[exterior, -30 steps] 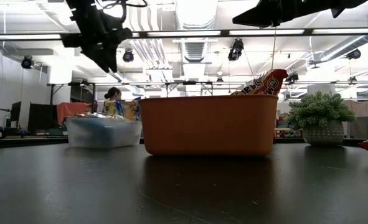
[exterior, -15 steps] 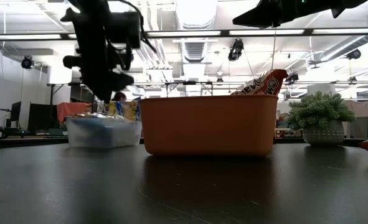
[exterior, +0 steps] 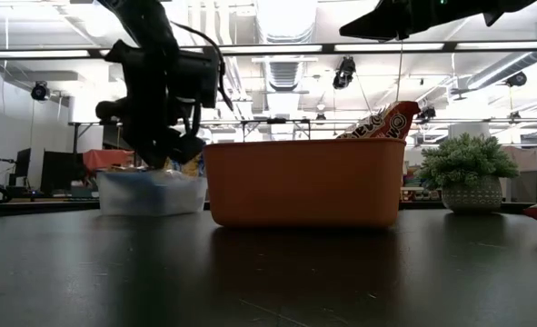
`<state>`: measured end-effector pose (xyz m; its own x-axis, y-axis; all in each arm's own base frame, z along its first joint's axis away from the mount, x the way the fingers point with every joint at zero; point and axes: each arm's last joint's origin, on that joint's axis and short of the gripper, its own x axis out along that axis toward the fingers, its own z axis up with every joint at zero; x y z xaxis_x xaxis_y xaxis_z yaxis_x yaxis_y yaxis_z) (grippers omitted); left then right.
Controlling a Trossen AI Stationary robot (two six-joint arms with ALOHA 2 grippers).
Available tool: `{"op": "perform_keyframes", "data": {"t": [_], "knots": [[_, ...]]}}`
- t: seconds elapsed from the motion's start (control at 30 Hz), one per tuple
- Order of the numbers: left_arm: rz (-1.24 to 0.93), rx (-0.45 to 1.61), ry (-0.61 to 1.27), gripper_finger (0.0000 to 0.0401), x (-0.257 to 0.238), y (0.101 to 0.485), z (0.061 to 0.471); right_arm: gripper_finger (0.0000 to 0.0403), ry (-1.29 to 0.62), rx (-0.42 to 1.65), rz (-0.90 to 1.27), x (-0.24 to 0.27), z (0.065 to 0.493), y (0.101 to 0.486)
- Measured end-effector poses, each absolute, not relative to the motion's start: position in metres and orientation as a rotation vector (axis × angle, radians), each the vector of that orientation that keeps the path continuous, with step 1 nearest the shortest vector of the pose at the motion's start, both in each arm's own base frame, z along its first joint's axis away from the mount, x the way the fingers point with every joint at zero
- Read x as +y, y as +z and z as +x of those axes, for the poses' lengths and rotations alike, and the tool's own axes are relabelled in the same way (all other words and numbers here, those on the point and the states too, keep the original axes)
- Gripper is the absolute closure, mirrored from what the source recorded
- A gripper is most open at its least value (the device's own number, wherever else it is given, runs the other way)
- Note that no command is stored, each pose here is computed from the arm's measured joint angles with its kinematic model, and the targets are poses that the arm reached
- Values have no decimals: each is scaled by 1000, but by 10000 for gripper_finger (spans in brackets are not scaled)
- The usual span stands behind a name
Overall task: Sort Maruchan noodles
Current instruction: Put the right blue noodle packet into the transparent bin, then put the blue noodle packet into the transparent bin
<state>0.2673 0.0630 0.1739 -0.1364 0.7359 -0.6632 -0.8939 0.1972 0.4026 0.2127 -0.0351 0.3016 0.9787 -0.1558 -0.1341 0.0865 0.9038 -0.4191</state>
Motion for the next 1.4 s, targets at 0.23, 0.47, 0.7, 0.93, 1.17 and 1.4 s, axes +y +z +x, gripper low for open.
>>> {"op": "perform_keyframes", "data": {"t": [0.23, 0.47, 0.7, 0.93, 1.17, 1.4], "knots": [[-221, 964, 1394, 326, 63, 178, 267, 369, -126, 166, -424, -35, 213, 302], [-186, 954, 1313, 326, 52, 195, 267, 369, -126, 166, -424, -35, 213, 302], [-253, 989, 1042, 326, 16, 221, 259, 369, -126, 166, -415, -35, 213, 302], [-638, 1076, 725, 326, -28, 239, 246, 369, -127, 165, -403, -35, 213, 302], [-970, 1214, 605, 326, -68, 242, 236, 369, -128, 163, -387, -35, 213, 302], [-1212, 1446, 559, 326, -117, 243, 217, 369, -129, 161, -387, -35, 213, 302]]}}
